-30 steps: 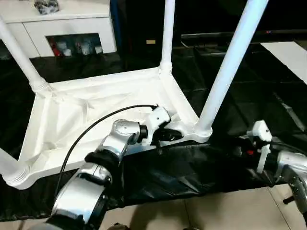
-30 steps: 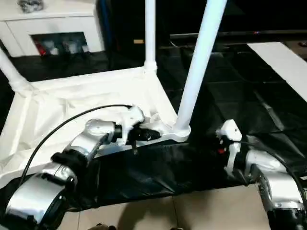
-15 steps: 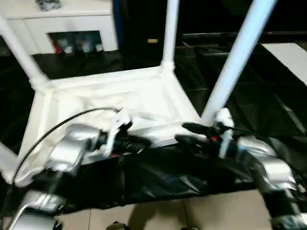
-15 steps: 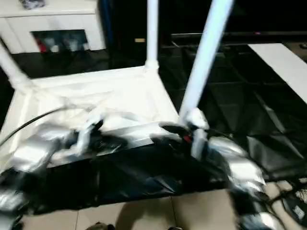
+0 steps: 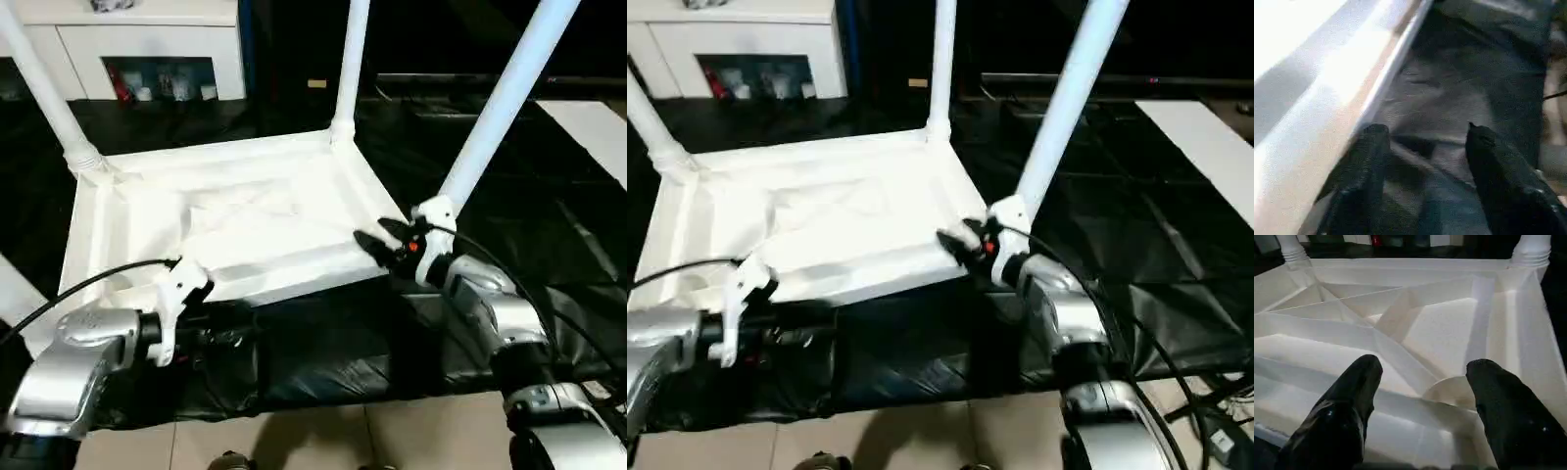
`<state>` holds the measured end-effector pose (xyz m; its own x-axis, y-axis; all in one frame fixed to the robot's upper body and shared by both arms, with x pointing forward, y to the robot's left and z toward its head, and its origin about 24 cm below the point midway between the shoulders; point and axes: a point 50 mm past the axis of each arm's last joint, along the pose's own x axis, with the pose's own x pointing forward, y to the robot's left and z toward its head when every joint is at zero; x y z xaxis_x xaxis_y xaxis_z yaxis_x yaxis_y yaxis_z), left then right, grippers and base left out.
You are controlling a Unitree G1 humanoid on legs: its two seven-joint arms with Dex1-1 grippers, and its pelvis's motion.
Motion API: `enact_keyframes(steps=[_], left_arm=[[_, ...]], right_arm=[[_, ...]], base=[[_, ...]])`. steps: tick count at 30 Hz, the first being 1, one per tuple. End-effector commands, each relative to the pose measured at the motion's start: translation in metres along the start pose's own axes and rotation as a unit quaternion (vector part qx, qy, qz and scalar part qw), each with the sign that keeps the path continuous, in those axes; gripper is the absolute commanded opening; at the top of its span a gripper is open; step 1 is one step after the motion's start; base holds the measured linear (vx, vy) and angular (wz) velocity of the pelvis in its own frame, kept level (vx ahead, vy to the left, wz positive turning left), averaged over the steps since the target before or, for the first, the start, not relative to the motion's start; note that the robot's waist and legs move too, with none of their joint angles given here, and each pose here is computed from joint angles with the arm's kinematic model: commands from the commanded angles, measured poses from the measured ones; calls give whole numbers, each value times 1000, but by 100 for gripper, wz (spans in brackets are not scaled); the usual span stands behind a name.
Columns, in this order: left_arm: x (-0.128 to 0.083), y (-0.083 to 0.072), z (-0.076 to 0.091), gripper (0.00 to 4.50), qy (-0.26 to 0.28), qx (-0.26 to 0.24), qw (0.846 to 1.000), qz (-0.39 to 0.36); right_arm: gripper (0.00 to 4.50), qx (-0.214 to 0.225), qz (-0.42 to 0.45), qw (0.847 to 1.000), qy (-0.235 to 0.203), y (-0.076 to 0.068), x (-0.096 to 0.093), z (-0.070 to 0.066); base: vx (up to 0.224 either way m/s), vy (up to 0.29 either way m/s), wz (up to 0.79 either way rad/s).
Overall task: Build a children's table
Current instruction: Rotate table base
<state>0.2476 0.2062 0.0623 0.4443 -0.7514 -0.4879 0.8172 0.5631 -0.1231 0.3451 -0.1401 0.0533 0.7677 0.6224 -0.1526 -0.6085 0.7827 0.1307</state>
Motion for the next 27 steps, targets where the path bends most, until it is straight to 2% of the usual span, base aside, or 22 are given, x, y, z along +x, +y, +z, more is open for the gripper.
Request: enact_keyframes(steps=[1,5,12,14,17,18,19,20,21,22,23,24,25,26,27], left_arm=[[1,9,7,330,0,28,998,51],[2,24,17,353,-29,56,990,125],[2,25,18,400,-67,68,983,155],[-4,27,15,425,-123,56,970,201],[-10,28,8,446,-165,36,956,238],[-18,25,-8,446,-208,8,935,286],[-18,25,-8,446,-208,8,935,286],[-24,20,-21,446,-223,1,918,329],[-26,18,-25,446,-228,0,912,342],[-29,16,-30,446,-241,-3,898,369],[-30,13,-33,450,-253,-3,888,383],[-31,12,-33,450,-256,-2,886,387],[-34,6,-38,450,-284,7,862,420],[-36,2,-41,450,-297,12,848,439],[-37,0,-45,450,-301,14,840,451]], right_arm=[[321,-10,-25,1000,-14,-7,1,7],[321,-14,-51,998,-24,-14,1,9],[321,-36,-80,996,-11,-22,-1,5],[321,-30,-78,996,-16,-22,-1,6],[321,-21,-72,997,-18,-20,0,5],[321,-4,-59,998,-20,-16,-2,1],[321,-4,-59,998,-20,-16,-2,1],[321,0,-41,999,-24,-11,-4,-2],[321,1,-35,999,-23,-9,-5,-3],[321,0,-23,1000,-21,-7,-6,-6],[348,-8,-16,1000,-19,-4,-7,-8],[348,-10,-13,1000,-18,-3,-8,-9],[355,-25,10,1000,-15,4,-11,-13],[365,-20,29,999,-13,9,-13,-15],[365,-17,36,999,-10,11,-14,-17]], base=[[0,0,0],[0,0,0],[0,0,0],[0,0,0],[0,0,0],[0,0,0],[0,0,0],[0,0,0],[0,0,0],[0,0,0],[0,0,0],[0,0,0],[0,0,0],[0,0,0],[0,0,0]])
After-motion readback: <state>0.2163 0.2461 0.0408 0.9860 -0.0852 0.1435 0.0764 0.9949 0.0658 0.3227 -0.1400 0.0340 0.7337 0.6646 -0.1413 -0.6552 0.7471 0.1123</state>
